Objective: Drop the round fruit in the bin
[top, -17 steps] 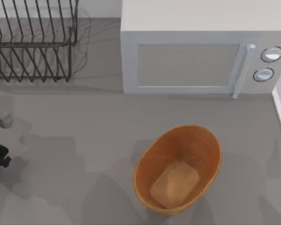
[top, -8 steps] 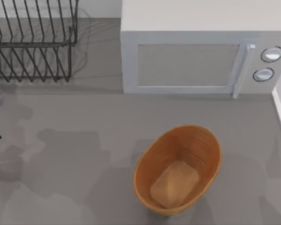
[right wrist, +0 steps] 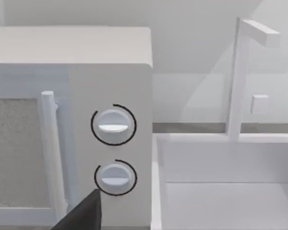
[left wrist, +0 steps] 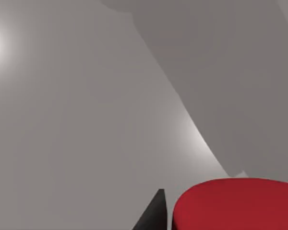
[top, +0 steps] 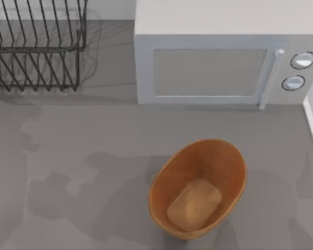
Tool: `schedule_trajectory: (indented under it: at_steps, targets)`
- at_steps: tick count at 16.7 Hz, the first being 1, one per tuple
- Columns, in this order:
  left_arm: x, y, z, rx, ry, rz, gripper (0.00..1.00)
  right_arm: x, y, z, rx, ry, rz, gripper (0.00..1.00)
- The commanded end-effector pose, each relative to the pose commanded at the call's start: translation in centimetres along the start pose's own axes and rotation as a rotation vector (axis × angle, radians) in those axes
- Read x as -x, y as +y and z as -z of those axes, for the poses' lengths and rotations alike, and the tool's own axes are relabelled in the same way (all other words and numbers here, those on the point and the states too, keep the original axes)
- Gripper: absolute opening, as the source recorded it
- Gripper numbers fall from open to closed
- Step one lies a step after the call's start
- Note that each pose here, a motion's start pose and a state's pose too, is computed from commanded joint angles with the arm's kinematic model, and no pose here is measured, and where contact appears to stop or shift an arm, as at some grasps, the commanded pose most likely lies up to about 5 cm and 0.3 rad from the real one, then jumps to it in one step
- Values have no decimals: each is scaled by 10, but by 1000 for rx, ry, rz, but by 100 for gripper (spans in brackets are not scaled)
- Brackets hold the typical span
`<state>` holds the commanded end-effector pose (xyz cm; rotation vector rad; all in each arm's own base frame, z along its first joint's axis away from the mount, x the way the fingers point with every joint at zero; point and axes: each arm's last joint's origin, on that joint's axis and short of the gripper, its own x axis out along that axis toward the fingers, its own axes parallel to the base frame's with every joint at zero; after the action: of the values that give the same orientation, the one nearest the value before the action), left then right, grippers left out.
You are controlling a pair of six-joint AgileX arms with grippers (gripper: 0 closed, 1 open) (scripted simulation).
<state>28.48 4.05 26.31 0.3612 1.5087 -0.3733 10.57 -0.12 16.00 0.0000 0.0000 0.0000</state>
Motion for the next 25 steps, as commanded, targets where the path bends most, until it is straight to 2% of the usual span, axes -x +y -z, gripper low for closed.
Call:
schedule_trajectory:
  at_steps: [6, 8, 11, 14, 17, 19, 21, 23, 25]
  targets:
    - [0, -1, -4, -12, 4, 2, 0, 0, 0, 0, 0, 0, 0, 100]
    - [2, -9, -20, -68, 8, 6, 0, 0, 0, 0, 0, 0, 0, 100]
    - [5, -42, -62, -230, 16, 13, 0, 0, 0, 0, 0, 0, 0, 100]
    - [6, -108, -109, -464, 29, 25, 0, 0, 0, 0, 0, 0, 0, 100]
    - [5, -203, -138, -738, 40, 35, 0, 0, 0, 0, 0, 0, 0, 100]
    - [4, -266, -142, -899, 38, 37, 0, 0, 0, 0, 0, 0, 0, 100]
    - [5, -314, -139, -1018, 28, 35, 0, 0, 0, 0, 0, 0, 0, 100]
    - [6, -346, -133, -1094, 15, 33, 0, 0, 0, 0, 0, 0, 0, 100]
    - [7, -359, -130, -1126, 7, 32, 0, 0, 0, 0, 0, 0, 0, 100]
